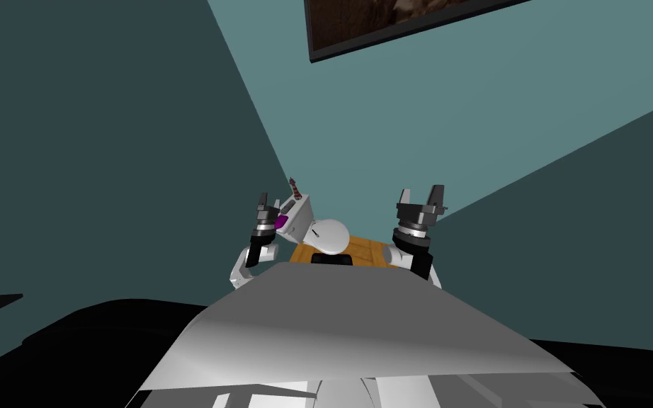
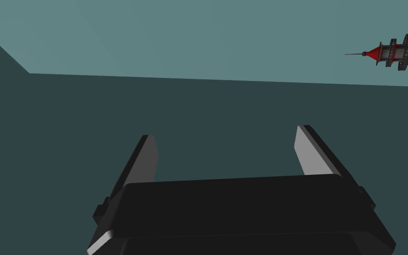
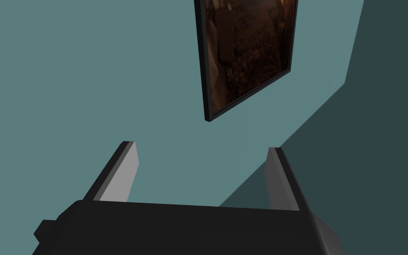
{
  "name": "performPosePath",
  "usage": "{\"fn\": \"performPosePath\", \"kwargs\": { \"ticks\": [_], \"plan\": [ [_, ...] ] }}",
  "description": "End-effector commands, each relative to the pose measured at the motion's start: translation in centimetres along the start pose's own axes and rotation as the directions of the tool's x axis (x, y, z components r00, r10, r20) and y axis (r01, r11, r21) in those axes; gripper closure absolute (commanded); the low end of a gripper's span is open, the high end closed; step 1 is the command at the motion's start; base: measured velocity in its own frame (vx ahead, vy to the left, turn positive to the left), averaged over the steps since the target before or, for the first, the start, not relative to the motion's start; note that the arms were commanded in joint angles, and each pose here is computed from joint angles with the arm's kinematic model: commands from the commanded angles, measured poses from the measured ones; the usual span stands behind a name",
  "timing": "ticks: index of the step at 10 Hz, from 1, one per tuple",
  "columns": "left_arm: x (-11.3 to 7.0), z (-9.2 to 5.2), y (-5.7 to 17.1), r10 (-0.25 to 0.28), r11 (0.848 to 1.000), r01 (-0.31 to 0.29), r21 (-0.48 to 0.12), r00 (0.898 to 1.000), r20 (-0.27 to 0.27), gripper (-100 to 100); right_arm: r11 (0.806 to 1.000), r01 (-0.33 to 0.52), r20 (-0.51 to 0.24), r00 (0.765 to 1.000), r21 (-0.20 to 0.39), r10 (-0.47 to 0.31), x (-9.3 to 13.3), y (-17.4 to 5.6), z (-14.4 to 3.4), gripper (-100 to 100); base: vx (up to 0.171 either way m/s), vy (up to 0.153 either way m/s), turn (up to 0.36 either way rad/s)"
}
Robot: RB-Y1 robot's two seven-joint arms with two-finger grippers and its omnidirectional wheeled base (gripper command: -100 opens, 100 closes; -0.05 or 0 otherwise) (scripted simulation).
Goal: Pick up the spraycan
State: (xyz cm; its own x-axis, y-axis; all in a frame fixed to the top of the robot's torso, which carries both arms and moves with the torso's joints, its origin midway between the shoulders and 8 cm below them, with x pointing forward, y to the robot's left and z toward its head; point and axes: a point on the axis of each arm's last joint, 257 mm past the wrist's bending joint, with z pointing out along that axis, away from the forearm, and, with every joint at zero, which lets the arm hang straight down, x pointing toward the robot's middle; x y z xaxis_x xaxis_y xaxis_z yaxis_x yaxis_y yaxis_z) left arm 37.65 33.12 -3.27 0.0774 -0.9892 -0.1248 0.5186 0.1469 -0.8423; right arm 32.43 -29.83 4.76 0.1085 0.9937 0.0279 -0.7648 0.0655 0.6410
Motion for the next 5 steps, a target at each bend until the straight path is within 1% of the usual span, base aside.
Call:
{"fn": "performPosePath", "kwargs": {
  "ticks": [1, 2, 4, 5],
  "plan": [
    [0.0, 0.0, 0.0, 0.0, 1.0, 0.0, 0.0, 1.0, 0.0, -100, 1.0, 0.0, 0.0, 1.0, 0.0, 0.0, 0.0, 0.0, 0.0, 0, 0.0, 0.01, -0.029],
    [0.0, 0.0, 0.0, 0.0, 1.0, 0.0, 0.0, 1.0, 0.0, -100, 1.0, 0.0, 0.0, 1.0, 0.0, 0.0, 0.0, 0.0, 0.0, 0, 0.0, -0.001, -0.064],
    [0.0, 0.0, 0.0, 0.0, 1.0, 0.0, 0.0, 1.0, 0.0, -100, 1.0, 0.0, 0.0, 1.0, 0.0, 0.0, 0.0, 0.0, 0.0, 0, 0.0, 0.0, 0.0],
    [-1.4, 0.0, 2.3, 0.011, 0.998, -0.011, -0.066, 1.0, 0.003, -100, 1.0, 0.0, 0.0, 1.0, 0.0, 0.0, 0.0, 0.0, 0.0, 0, -0.003, -0.088, -0.058]
  ]
}}
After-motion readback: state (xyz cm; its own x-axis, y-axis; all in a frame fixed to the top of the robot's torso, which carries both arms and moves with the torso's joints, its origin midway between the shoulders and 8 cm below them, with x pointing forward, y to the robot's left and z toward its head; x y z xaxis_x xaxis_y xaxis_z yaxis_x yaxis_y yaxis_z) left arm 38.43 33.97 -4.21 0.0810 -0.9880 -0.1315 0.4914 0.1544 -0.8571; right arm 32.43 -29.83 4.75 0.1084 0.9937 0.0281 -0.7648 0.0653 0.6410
